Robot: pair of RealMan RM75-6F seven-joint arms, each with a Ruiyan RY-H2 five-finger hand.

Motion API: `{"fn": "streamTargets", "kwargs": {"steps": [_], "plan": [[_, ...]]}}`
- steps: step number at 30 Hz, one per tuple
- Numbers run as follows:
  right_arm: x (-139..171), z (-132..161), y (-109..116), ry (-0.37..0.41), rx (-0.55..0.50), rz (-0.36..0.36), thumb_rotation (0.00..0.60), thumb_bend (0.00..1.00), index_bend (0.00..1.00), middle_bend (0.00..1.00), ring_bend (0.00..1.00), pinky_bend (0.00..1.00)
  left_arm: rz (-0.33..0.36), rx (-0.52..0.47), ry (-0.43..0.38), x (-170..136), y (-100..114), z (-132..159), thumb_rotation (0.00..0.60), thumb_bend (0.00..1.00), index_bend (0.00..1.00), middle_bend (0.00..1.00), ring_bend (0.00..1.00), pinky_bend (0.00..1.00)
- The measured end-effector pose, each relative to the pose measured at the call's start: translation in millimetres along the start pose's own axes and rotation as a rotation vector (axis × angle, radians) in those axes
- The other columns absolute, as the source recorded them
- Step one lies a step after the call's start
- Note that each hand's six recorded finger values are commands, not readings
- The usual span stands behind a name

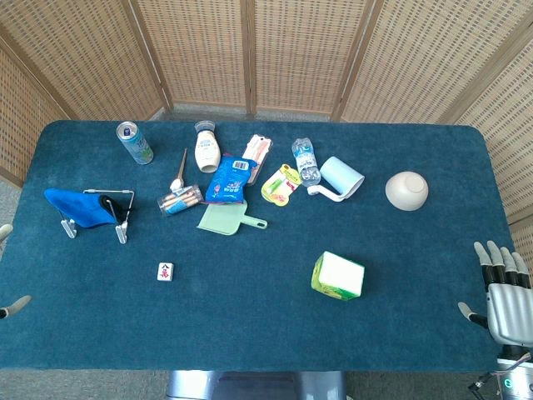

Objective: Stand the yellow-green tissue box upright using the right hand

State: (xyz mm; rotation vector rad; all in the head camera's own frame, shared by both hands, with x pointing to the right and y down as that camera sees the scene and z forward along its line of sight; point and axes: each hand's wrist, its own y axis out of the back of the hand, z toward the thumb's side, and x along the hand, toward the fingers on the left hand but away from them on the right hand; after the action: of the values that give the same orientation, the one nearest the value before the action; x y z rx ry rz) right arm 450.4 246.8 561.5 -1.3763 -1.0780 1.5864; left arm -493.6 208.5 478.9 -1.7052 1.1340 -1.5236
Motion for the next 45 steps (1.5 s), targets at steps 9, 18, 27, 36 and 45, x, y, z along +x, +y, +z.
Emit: {"fn": "streamTargets", "kwargs": {"steps": [9,18,27,36,45], "plan": [[0,2,0,0.005,-0.017,0.009,0.600,0.00,0.00,0.00,0.00,0.00,0.003,-0.002,-0.005,0,0,1,0.600,0.04,0.00,0.00,0.00,0.00],[-4,32,10,0.084,-0.087,0.052,0.600,0.00,0.00,0.00,0.00,0.00,0.005,-0.001,0.006,2,-1,0,0.600,0.04,0.00,0.00,0.00,0.00],[-25,111,25,0.256,-0.199,0.200,0.600,0.00,0.00,0.00,0.00,0.00,0.005,0.006,0.016,4,-3,0,0.600,0.04,0.00,0.00,0.00,0.00],[-42,174,34,0.373,-0.258,0.311,0.600,0.00,0.00,0.00,0.00,0.00,0.004,0.008,0.022,6,-4,-1,0.600,0.04,0.00,0.00,0.00,0.00],[-51,215,26,0.430,-0.259,0.378,0.600,0.00,0.00,0.00,0.00,0.00,0.003,0.003,0.026,8,-4,-2,0.600,0.04,0.00,0.00,0.00,0.00]]}}
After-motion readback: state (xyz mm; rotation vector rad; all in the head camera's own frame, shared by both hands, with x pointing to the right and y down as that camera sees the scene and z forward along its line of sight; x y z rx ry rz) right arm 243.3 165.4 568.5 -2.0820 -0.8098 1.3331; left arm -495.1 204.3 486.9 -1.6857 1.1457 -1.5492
